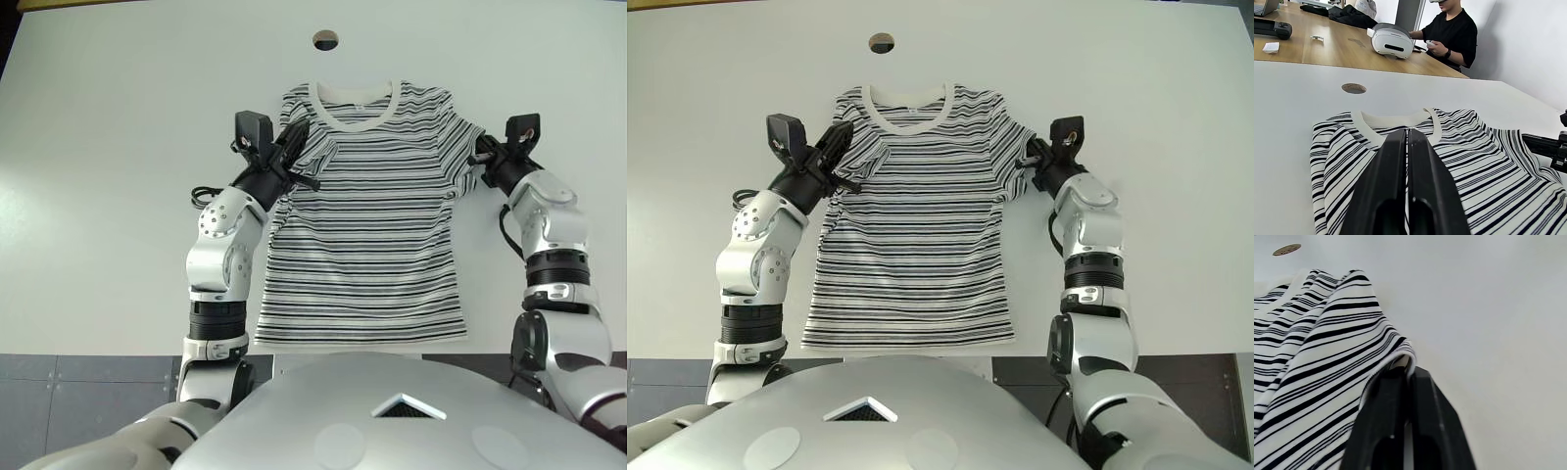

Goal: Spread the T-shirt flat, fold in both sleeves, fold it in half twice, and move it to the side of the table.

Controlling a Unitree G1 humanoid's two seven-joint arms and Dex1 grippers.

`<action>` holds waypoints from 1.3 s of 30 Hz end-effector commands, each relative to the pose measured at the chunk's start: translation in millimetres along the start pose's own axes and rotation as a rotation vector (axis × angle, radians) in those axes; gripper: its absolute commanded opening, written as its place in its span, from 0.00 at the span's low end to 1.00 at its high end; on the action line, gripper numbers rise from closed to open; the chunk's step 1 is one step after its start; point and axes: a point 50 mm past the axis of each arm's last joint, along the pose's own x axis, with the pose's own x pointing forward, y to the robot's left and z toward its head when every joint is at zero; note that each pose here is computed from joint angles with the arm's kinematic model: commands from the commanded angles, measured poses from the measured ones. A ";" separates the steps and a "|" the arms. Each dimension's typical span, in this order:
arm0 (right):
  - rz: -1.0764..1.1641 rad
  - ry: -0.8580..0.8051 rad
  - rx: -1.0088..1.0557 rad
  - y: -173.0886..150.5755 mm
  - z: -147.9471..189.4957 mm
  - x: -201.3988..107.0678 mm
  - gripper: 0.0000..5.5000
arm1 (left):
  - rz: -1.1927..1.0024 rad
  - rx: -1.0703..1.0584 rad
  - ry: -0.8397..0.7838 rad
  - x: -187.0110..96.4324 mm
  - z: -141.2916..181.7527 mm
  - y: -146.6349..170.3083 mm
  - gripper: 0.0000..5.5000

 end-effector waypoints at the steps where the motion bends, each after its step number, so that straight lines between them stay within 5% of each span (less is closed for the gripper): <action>1: 0.042 -0.040 -0.014 10.3 6.7 -2.0 0.03 | 0.017 0.015 0.005 -0.7 -1.1 3.3 0.02; 9: 0.177 -0.121 -0.050 51.5 31.4 -6.9 0.03 | 0.102 0.133 0.032 -1.0 -7.4 12.8 0.02; 30: 0.310 0.008 -0.148 112.7 6.5 30.1 0.03 | 0.152 0.189 0.044 1.4 -19.5 16.9 0.02; 39: 0.350 0.030 -0.123 114.0 -1.6 24.8 0.32 | 0.169 0.210 0.041 -0.3 -19.5 19.9 0.02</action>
